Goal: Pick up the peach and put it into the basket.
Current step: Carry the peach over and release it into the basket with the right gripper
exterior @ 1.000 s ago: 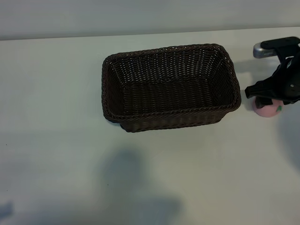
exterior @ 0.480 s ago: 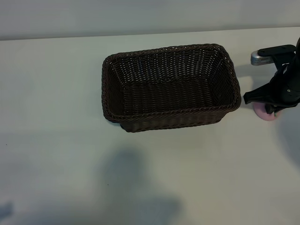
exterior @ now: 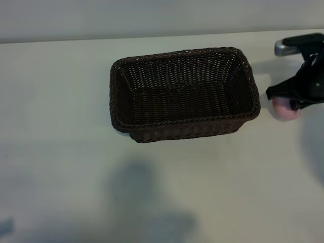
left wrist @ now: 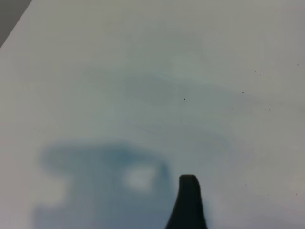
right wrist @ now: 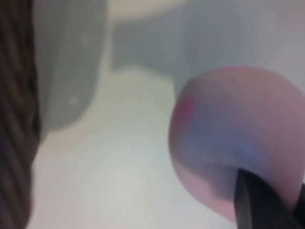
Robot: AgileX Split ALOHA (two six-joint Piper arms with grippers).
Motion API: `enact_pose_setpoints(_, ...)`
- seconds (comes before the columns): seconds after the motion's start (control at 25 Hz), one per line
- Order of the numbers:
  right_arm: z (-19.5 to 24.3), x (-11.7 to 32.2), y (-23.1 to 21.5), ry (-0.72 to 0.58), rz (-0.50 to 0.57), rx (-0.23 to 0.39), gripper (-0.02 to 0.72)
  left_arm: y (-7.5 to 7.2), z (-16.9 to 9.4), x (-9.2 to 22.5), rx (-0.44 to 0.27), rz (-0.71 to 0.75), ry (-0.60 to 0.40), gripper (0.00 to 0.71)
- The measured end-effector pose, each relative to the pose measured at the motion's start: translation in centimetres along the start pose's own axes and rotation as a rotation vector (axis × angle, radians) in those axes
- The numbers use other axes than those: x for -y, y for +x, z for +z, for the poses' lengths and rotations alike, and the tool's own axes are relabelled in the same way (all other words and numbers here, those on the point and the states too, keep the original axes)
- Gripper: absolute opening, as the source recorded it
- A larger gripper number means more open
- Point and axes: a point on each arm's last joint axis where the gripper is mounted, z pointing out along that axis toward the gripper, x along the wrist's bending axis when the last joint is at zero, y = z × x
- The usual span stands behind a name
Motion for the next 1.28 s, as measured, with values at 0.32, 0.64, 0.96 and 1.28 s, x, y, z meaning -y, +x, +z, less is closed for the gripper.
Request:
enact_pose_setpoints(0.32,-4.9,-0.8,0.0,-0.11,-0.009,0.004,0.04,0.0,0.0,0.0,0.0,0.0,0.0,0.595)
enact_pose_setpoints(0.64,-7.4,-2.0,0.0,-0.112,-0.016,0.012,0.04,0.0,0.0,0.0,0.0,0.0,0.0,0.595)
enact_pose_setpoints(0.96,-10.0,-3.2,3.7,-0.135,-0.122,-0.046,0.04,0.0,0.0,0.0,0.0,0.0,0.0,0.595)
enact_pose_setpoints(1.28,-12.0,-2.1,12.4,-0.18,-0.322,-0.156,0.04,0.0,0.0,0.0,0.0,0.0,0.0,0.594)
